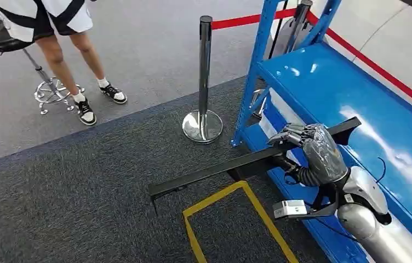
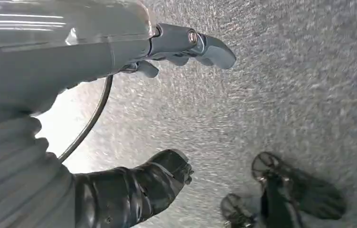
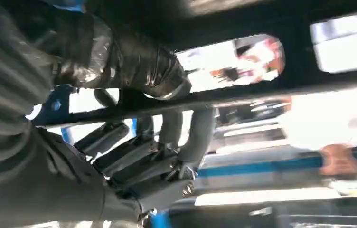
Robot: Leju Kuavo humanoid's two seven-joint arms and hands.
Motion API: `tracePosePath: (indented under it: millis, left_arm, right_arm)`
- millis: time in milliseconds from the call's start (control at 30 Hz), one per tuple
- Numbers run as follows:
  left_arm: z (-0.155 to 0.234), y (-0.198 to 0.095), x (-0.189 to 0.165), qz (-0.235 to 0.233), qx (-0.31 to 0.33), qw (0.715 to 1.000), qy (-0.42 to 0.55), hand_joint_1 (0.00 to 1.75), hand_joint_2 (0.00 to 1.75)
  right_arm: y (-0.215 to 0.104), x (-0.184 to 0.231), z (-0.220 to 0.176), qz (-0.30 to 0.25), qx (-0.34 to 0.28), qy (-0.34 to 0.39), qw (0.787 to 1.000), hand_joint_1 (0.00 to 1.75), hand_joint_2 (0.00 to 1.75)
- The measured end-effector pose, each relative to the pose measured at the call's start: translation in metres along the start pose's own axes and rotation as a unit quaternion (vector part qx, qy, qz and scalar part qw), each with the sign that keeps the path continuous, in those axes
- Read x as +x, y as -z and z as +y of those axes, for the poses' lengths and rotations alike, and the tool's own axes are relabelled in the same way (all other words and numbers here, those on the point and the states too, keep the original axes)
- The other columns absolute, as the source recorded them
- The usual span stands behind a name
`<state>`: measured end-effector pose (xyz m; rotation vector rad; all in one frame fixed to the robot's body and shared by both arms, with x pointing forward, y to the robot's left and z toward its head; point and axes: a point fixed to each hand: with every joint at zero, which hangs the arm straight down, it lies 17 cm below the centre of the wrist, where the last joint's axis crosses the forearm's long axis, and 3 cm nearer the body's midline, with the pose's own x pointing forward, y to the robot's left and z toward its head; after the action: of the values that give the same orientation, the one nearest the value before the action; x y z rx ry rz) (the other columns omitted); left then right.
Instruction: Take the parts from the cabinet and place them on the table.
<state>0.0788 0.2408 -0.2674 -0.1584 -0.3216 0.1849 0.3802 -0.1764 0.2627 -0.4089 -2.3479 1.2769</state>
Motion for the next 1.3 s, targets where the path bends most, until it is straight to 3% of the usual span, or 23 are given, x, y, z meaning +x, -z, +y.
tracePosePath:
  millis: [200,567,1300]
  left_arm:
    - [0.001,0.001,0.007,-0.023,0.008,0.999,0.024,0.00,1.75]
    - [-0.014,-0.002,0.001,-0.005,-0.032,0.999,0.006,0.00,1.75]
    - [-0.010,-0.004,-0.009,0.018,-0.033,0.999,0.006,0.00,1.75]
  right_arm:
    - [-0.009,-0.008,-0.007,0.019,-0.007,-0.010,1.000,1.75,1.75]
    - [-0.007,-0.013,-0.021,0.021,-0.017,-0.020,0.999,1.75,1.75]
    - [0.011,-0.025,-0.048,0.011,-0.023,-0.041,0.999,1.75,1.75]
